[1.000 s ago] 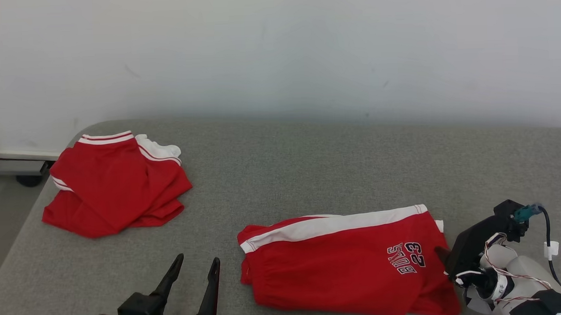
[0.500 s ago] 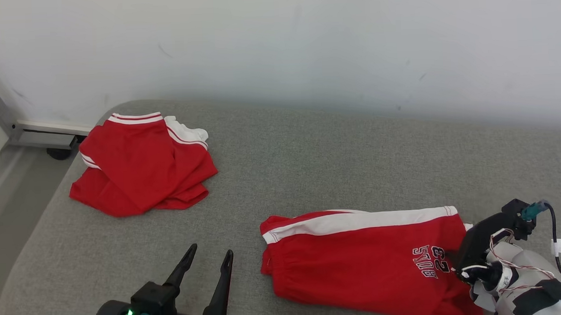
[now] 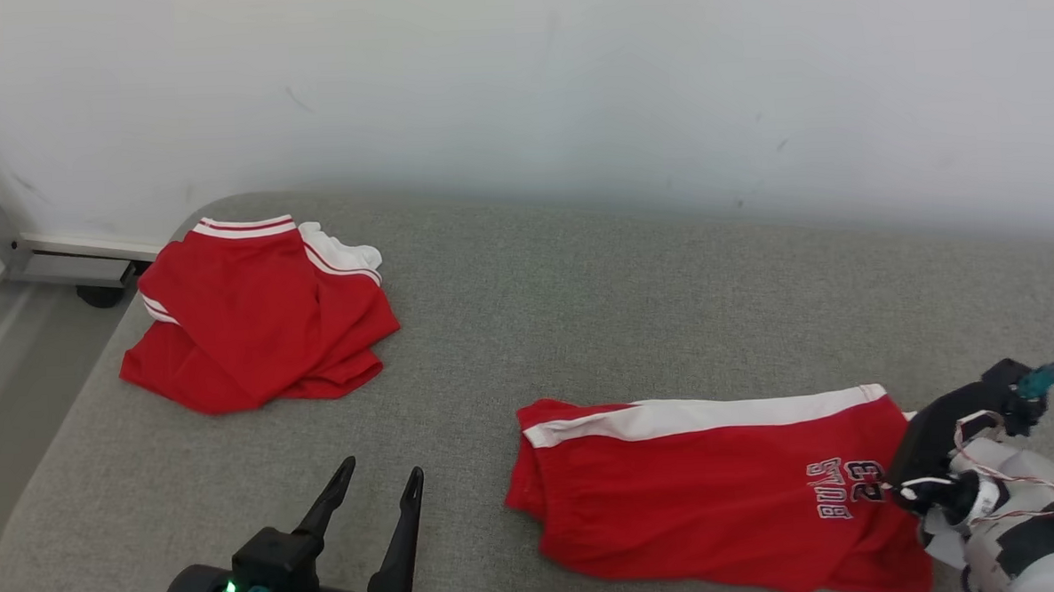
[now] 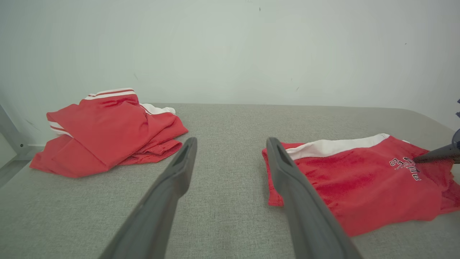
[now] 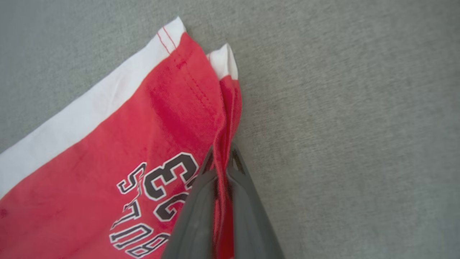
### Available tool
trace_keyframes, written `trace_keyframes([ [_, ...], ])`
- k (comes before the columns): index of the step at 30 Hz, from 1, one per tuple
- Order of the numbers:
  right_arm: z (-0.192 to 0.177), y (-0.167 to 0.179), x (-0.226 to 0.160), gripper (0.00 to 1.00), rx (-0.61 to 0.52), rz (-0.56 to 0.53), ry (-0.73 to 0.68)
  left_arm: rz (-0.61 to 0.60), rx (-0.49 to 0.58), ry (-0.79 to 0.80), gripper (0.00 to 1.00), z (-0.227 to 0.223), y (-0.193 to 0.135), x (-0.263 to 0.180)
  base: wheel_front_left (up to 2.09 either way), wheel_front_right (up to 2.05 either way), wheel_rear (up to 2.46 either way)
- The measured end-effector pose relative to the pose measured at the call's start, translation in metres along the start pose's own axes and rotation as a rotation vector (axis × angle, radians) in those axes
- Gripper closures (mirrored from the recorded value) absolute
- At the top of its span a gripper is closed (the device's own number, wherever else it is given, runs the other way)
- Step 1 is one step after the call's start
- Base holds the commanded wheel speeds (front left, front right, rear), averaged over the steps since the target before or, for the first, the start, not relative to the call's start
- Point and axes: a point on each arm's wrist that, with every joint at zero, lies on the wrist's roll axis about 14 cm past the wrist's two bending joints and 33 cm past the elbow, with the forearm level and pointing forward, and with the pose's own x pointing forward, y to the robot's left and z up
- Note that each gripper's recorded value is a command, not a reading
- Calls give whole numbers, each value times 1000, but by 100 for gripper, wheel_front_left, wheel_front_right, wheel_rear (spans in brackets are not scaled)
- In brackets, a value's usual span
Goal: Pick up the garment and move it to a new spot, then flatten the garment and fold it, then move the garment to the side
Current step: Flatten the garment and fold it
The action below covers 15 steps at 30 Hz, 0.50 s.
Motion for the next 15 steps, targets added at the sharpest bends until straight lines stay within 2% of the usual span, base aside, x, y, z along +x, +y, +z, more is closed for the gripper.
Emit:
trace_keyframes([
  [11, 54, -85, -30, 100, 71, -162, -153, -31, 1, -14, 0, 4, -10, 4, 0, 0, 0],
  [15, 62, -105, -40, 100, 29, -222, -184, -41, 2, -21, 0, 6, -14, 4, 0, 0, 0],
])
